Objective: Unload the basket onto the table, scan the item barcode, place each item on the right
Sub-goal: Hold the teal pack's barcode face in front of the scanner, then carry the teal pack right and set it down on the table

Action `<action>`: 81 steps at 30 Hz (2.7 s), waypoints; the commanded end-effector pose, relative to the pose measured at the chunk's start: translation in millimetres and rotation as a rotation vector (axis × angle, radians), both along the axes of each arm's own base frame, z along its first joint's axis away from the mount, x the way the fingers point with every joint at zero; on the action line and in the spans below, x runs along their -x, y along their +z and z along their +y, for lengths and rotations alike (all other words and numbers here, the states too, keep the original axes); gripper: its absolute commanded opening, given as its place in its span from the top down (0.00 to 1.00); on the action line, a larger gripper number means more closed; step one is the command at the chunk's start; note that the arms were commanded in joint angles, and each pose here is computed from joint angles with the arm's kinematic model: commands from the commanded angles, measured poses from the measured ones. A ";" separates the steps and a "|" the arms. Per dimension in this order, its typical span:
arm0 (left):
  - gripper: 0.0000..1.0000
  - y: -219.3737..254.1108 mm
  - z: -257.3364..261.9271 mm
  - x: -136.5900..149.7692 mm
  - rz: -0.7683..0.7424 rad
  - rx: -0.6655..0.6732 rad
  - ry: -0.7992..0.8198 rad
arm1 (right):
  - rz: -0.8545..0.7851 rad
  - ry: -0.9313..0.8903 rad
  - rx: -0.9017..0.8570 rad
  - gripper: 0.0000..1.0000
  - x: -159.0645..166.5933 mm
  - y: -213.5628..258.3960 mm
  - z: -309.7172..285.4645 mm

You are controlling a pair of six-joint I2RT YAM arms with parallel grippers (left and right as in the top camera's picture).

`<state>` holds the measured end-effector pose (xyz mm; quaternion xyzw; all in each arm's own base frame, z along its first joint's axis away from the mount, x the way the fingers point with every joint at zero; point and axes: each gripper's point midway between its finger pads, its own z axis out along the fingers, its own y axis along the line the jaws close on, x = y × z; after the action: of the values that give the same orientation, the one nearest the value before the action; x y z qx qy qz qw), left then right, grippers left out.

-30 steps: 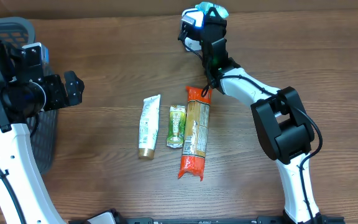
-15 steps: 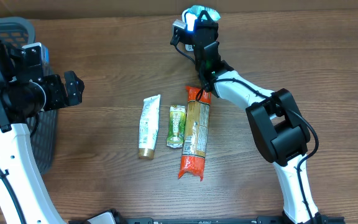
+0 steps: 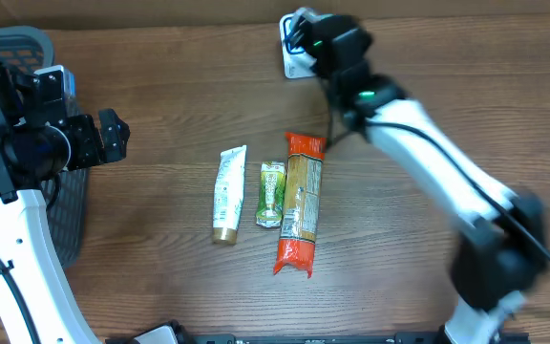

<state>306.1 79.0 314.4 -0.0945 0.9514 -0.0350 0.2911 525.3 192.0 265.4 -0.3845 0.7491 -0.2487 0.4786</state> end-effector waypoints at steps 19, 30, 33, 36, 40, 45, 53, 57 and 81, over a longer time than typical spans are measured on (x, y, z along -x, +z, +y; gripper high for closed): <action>0.00 4.2 -0.6 -1.8 -0.015 -0.001 -0.016 | 0.636 -0.691 -1.205 0.96 143.4 -47.4 -210.0; 0.00 4.2 -0.7 -1.8 -0.015 -0.001 -0.017 | 0.653 -0.832 -1.384 0.96 159.1 -146.3 -257.6; 0.00 4.2 -0.6 -1.8 -0.015 -0.001 -0.016 | 0.589 -0.939 -1.434 0.96 161.7 -162.9 -275.3; 0.00 4.2 -0.7 -1.8 -0.015 -0.001 -0.017 | 0.523 -1.095 -1.467 0.96 168.1 -178.4 -292.3; 0.00 4.2 -0.8 -1.8 -0.015 -0.001 -0.017 | 0.441 -1.220 -1.517 0.96 171.5 -193.2 -303.7; 0.00 4.2 -0.7 -1.8 -0.015 -0.001 -0.017 | 0.395 -1.247 -1.485 0.96 173.2 -198.9 -312.3; 0.00 4.2 -0.7 -1.8 -0.015 -0.001 -0.017 | 0.406 -1.279 -1.464 0.96 179.2 -203.3 -312.6; 0.00 4.2 -0.8 -1.8 -0.015 -0.001 -0.017 | 0.414 -1.276 -1.461 0.96 179.1 -203.8 -309.7; 0.01 4.2 -1.0 -1.9 -0.015 -0.001 -0.018 | 0.344 -1.269 -1.481 0.68 171.2 -197.5 -321.7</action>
<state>306.1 79.0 314.4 -0.0945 0.9514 -0.0350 0.2911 355.6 -130.4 65.4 0.4523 0.8439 0.1257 0.2597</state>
